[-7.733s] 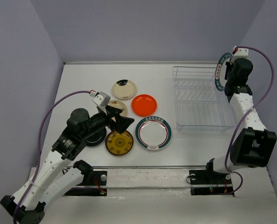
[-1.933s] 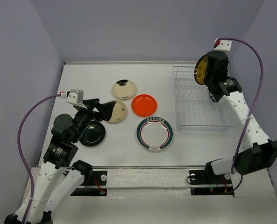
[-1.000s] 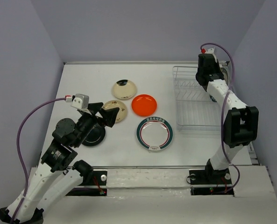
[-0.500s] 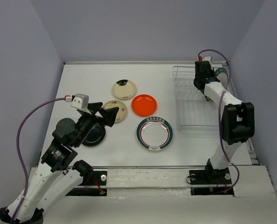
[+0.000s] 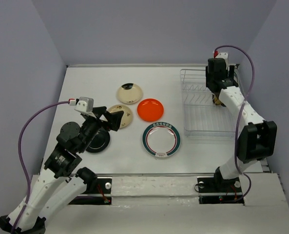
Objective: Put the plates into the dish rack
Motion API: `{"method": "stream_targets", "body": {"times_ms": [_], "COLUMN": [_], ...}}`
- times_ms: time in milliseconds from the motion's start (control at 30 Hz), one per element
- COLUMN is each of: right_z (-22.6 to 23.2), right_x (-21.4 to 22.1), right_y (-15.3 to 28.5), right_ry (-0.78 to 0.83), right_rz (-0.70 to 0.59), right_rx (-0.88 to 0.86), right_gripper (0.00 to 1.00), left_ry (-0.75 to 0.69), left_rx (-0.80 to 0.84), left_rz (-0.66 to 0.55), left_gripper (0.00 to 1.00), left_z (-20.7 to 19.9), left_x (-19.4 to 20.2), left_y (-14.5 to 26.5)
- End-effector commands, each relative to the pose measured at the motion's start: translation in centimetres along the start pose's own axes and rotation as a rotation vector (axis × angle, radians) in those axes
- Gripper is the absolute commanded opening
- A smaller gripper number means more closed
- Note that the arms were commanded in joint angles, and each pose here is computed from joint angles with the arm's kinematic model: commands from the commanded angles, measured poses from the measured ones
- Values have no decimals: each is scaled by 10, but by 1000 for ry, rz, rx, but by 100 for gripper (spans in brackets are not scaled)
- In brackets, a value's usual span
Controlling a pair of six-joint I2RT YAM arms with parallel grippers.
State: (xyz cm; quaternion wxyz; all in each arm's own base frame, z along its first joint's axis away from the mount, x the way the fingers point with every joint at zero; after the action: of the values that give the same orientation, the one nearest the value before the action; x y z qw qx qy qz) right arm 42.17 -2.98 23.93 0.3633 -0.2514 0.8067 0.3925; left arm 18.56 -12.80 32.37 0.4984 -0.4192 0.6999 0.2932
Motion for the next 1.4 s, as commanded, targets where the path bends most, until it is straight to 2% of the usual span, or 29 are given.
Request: {"method": "stream_targets", "body": {"times_ms": [0, 67, 133, 167, 200, 267, 300, 333, 467, 500, 567, 600, 667, 700, 800, 1133, 1267, 1367], "right_z": [38, 78, 126, 159, 180, 217, 225, 250, 306, 315, 334, 352, 367, 379, 395, 443, 457, 462], "right_x": [-48, -36, -29, -20, -12, 3, 4, 16, 49, 54, 68, 83, 95, 110, 123, 164, 175, 181], "right_y": [93, 121, 167, 199, 221, 267, 266, 292, 340, 348, 363, 357, 378, 371, 385, 379, 373, 375], "right_ry": [-243, -235, -285, -341, -341, -406, -432, -449, -456, -461, -478, -454, -462, -444, -435, -406, -430, -435], "right_rz": [-181, -181, -178, -150, -126, -93, -78, -46, 32, 46, 92, 135, 182, 216, 276, 410, 446, 485], "right_rx": [-352, -519, -720, -894, -1033, -1200, -1213, -1271, -1361, -1380, -1401, -1396, -1445, -1429, -1476, -1477, -1462, -1473], "right_gripper": [72, 64, 47, 36, 35, 30, 30, 32, 48, 53, 56, 57, 57, 57, 57, 56, 53, 47], "left_ry": [-1, -1, 2, 5, 5, 4, 5, 5, 12, 13, 15, 16, 24, 26, 30, 34, 33, 34], "left_rx": [-34, -65, -86, -113, -128, -161, -171, -184, -217, -226, -245, -254, -291, -302, -316, -289, -273, -270], "left_rz": [-80, -93, -108, -119, -122, -129, -129, -134, -154, -157, -166, -169, -178, -183, -186, -169, -165, -167], "left_gripper": [99, 99, 99, 99, 99, 99, 99, 99, 99, 99, 99, 99, 99, 99, 99, 99, 99, 99], "left_z": [3, 8, 11, 15, 18, 22, 24, 26, 33, 35, 38, 39, 45, 46, 48, 45, 43, 42], "left_x": [-22, -24, -26, -28, -27, -28, -28, -29, -33, -33, -35, -35, -35, -36, -36, -33, -33, -33], "left_y": [0, 1, 2, 3, 3, 3, 3, 3, 5, 5, 6, 6, 9, 10, 11, 7, 6, 7]}}
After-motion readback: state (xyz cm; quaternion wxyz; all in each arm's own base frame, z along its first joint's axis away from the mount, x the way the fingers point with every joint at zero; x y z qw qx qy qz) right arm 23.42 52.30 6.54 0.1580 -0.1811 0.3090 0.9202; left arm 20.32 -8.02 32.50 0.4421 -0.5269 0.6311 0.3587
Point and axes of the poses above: each gripper's point midway between its finger pads, its own y axis back along the fingers, its own z axis along the line the jaws close on, x = y × z, the point moved 4 cm from there along y, back along the fingers
